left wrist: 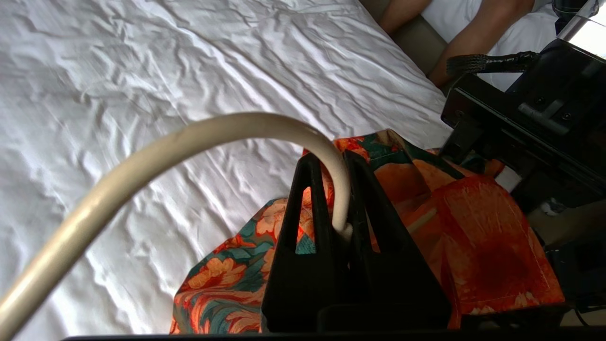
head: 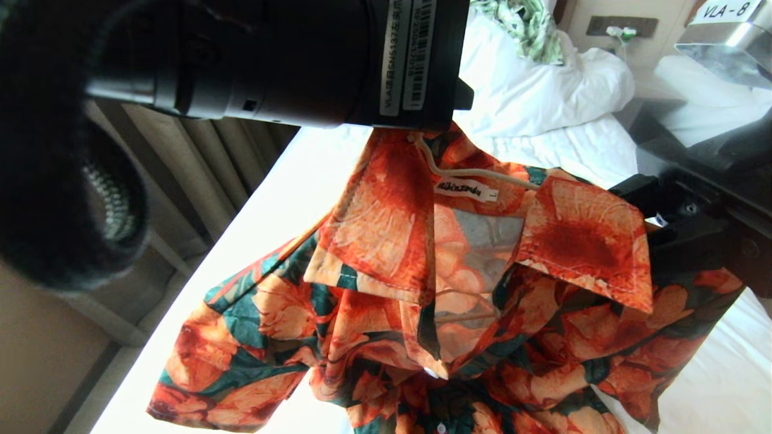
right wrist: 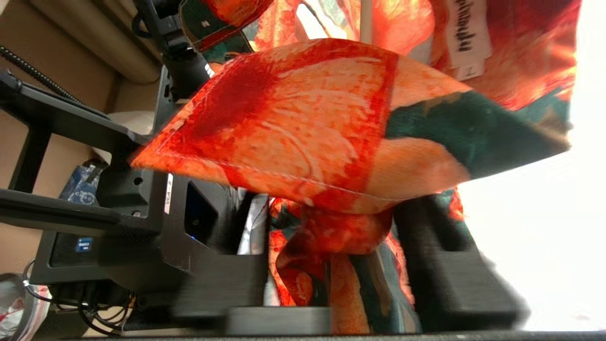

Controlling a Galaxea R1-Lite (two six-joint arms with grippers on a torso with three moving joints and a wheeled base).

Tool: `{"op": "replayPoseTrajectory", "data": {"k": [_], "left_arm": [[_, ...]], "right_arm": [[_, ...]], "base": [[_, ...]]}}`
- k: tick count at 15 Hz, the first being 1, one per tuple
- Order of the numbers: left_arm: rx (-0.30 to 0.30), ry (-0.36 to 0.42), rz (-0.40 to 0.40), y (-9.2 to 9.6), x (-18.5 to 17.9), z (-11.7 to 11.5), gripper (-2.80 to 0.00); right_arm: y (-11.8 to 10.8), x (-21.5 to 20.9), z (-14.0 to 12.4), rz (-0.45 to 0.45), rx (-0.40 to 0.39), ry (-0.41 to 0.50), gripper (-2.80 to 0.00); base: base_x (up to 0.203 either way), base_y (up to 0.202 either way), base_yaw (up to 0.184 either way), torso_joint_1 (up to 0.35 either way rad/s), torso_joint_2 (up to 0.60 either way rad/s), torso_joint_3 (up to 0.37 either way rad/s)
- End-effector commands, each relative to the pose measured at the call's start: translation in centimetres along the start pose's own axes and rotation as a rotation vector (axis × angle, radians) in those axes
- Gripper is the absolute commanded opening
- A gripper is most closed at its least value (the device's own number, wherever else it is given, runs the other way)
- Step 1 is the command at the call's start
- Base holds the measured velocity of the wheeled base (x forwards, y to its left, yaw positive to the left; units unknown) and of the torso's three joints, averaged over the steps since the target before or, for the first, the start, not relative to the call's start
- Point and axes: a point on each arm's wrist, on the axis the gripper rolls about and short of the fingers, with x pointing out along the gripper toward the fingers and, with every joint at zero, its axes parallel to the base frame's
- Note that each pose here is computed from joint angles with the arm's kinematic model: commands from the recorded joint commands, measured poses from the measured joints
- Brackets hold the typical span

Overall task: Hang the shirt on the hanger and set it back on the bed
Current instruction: Take the clothes hanger out of the clothes

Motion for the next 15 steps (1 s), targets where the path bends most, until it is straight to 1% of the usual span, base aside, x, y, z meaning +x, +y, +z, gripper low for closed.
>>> {"op": "replayPoseTrajectory", "data": {"k": [1,6,7,8,12,15], "left_arm": [[-0.002,-0.002,0.001,0.04,-0.23,0.04,-2.8],[-0.002,0.005,0.002,0.16,-0.59,-0.22,-2.8],[-0.001,0.007,0.004,0.18,-0.64,-0.29,-2.45],[-0.001,0.002,0.006,0.19,-0.73,-0.27,0.0],[0.0,-0.016,0.009,0.27,-1.18,0.06,0.0],[-0.003,-0.01,0.01,0.26,-1.11,-0.06,0.0]], "right_arm": [[0.25,-0.17,0.09,0.006,-0.006,-0.006,-2.8],[0.45,-0.41,0.22,0.001,-0.011,-0.01,-2.8],[0.44,-0.41,0.22,0.0,-0.011,-0.01,-2.8],[0.47,-0.39,0.22,0.002,-0.01,-0.009,-2.8],[0.61,-0.54,0.35,-0.001,-0.016,-0.013,-2.8],[0.65,-0.61,0.45,-0.004,-0.021,-0.015,-2.8]], "base": [[0.0,0.0,0.0,0.0,0.0,0.0],[0.0,0.0,0.0,0.0,0.0,0.0],[0.0,0.0,0.0,0.0,0.0,0.0],[0.0,0.0,0.0,0.0,0.0,0.0],[0.0,0.0,0.0,0.0,0.0,0.0],[0.0,0.0,0.0,0.0,0.0,0.0]]}}
